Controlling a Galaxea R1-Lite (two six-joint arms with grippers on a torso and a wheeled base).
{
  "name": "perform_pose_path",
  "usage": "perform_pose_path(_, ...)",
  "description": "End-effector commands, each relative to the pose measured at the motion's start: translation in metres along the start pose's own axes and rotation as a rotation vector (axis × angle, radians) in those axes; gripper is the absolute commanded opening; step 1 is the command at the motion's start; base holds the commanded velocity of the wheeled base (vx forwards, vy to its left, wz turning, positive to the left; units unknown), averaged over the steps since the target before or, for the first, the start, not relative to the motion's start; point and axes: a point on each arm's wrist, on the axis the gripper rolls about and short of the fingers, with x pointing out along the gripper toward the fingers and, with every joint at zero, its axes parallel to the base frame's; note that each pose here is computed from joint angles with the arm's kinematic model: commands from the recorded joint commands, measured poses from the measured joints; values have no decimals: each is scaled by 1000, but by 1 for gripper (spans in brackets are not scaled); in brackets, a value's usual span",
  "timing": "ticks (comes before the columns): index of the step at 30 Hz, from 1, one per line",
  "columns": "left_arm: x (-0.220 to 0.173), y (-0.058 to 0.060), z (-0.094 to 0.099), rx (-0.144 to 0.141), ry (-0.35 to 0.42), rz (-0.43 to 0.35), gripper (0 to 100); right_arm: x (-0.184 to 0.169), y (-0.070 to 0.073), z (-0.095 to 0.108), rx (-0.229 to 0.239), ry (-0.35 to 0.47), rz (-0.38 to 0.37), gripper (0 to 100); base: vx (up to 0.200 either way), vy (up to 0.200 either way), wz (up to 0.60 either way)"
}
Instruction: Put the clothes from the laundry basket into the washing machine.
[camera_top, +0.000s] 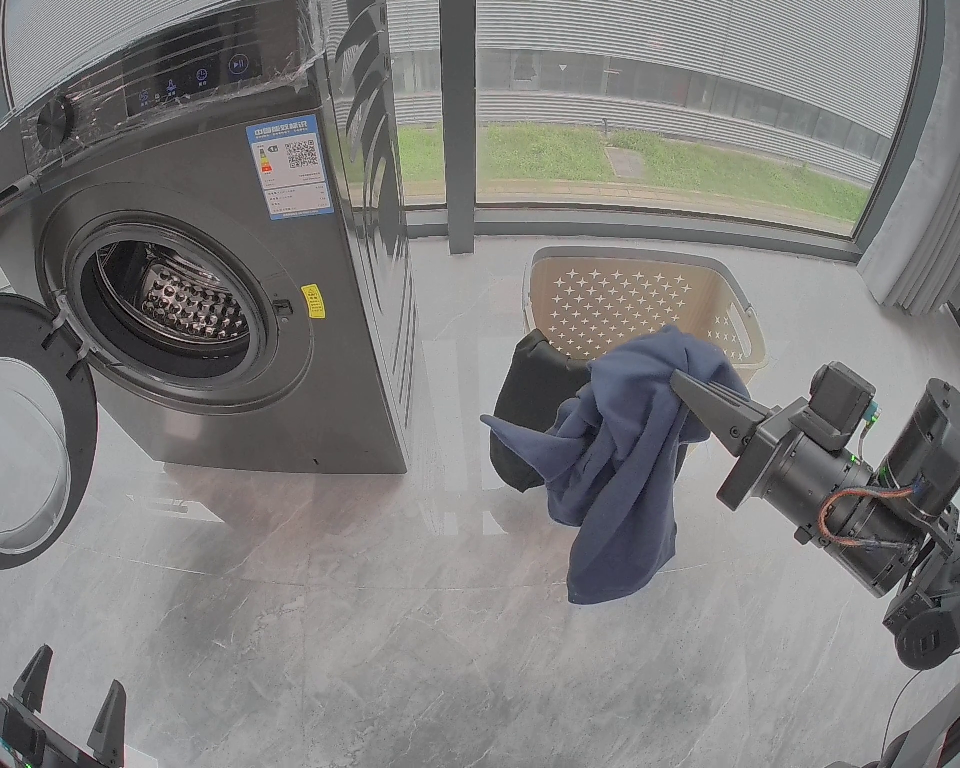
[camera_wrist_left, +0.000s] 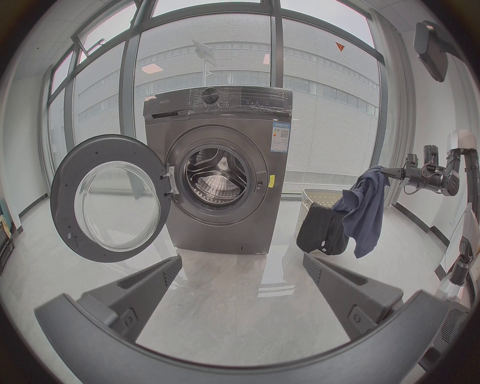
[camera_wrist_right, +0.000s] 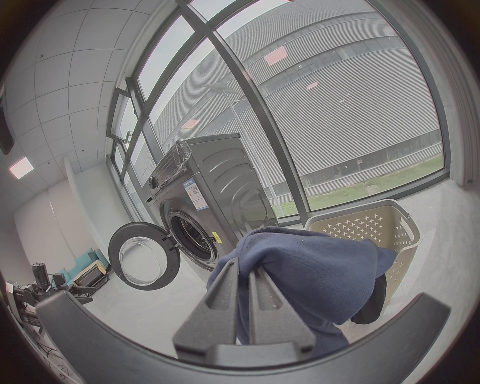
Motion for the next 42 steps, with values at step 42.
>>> perform_pose_path(42,1,0,-5,0,8,1,100,0,1,-2,1,9,2,0,-29,129,0)
